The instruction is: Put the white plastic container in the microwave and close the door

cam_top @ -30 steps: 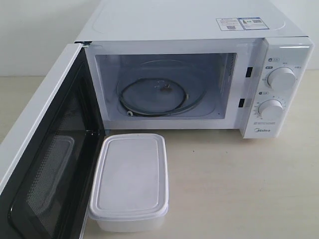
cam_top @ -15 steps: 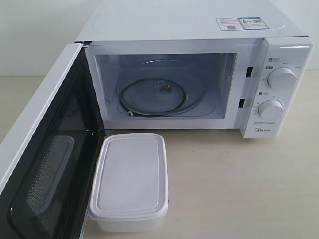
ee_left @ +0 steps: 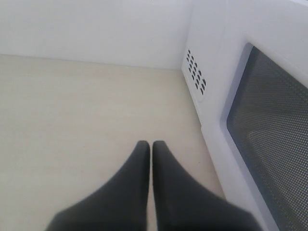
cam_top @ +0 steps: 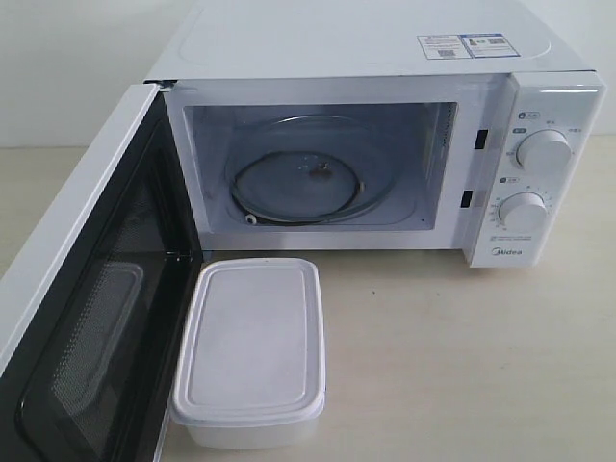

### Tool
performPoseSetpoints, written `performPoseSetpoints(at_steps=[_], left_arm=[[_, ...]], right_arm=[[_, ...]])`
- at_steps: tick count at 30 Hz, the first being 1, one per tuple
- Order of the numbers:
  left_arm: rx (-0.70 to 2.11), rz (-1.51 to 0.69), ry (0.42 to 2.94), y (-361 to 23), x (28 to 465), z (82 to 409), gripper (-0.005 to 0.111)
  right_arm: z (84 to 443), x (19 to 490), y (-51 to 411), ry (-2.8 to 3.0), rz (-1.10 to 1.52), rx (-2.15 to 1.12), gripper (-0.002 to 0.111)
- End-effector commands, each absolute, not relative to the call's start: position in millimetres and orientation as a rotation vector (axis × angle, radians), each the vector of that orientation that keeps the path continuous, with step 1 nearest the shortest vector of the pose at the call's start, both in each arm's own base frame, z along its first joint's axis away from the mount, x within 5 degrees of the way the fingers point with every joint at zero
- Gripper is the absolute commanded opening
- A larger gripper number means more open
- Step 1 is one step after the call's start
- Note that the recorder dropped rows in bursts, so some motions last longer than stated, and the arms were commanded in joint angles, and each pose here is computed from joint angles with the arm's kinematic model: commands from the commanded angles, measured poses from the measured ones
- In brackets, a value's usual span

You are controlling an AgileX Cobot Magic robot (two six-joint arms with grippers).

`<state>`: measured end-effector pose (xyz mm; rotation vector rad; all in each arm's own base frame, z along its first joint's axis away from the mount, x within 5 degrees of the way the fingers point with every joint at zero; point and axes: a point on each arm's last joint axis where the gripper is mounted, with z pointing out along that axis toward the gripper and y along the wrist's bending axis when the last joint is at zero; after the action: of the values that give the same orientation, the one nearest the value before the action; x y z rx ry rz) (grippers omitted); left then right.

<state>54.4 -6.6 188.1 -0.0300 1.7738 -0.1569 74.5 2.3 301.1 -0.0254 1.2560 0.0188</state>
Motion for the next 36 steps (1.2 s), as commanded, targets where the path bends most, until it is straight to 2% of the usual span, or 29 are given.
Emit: performPoseSetpoints(at_steps=[1, 22, 30, 34, 36], left_arm=[[-0.036, -0.156, 1.778, -6.4, 54.2, 186.8, 0.004], [-0.036, -0.156, 1.778, -6.4, 54.2, 186.8, 0.004], [-0.036, -0.156, 1.778, -6.4, 54.2, 186.8, 0.004], [-0.036, -0.156, 1.778, -6.4, 54.2, 186.8, 0.004], [-0.036, -0.156, 1.778, -6.4, 54.2, 186.8, 0.004]], right_arm=[[296.3, 100.4, 3.6, 1.389, 0.040, -0.018, 0.000], [296.2, 114.8, 4.2, 1.371, 0.115, 0.043, 0.000], [256.4, 151.7, 5.9, 1.680, 0.171, 0.120, 0.000], [237.6, 177.7, 16.5, 1.719, 0.113, -0.127, 0.000], [231.0, 189.2, 27.8, 1.664, 0.174, -0.261, 0.000]])
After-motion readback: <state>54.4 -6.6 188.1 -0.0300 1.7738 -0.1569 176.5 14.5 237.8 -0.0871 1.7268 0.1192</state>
